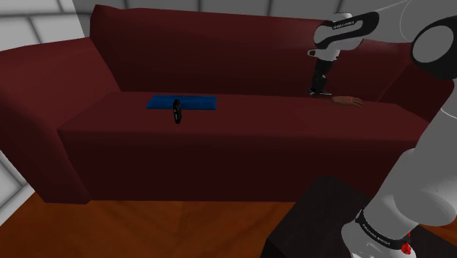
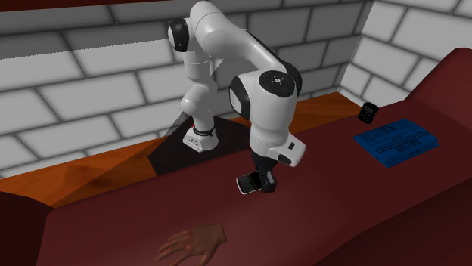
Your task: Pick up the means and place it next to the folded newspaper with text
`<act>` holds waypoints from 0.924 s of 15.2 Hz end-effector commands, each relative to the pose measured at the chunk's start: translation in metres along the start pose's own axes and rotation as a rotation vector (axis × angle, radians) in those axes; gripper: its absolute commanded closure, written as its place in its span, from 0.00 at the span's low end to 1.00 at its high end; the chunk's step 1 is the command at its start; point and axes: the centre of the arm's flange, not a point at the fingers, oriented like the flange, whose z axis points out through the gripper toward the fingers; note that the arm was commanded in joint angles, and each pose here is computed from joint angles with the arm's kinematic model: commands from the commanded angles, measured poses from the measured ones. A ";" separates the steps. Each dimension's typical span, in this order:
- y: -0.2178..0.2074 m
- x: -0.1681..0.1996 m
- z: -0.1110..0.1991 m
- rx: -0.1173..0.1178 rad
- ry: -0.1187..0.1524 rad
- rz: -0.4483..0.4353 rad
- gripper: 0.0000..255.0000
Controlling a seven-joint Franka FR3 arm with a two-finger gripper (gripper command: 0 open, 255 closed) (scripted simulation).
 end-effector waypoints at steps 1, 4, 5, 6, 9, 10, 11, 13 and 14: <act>-0.001 0.000 -0.010 0.000 0.000 0.000 1.00; -0.010 0.025 -0.012 0.000 0.000 0.000 1.00; -0.015 0.037 -0.011 0.000 0.000 0.000 1.00; -0.019 0.050 -0.011 0.000 0.000 0.000 1.00; -0.033 0.087 -0.010 0.000 0.000 0.000 1.00; -0.038 0.099 -0.010 0.000 0.000 0.000 1.00; -0.042 0.111 -0.010 0.000 0.000 0.000 1.00; -0.051 0.136 -0.009 0.000 0.000 0.000 1.00; -0.056 0.149 -0.009 0.000 0.000 0.000 1.00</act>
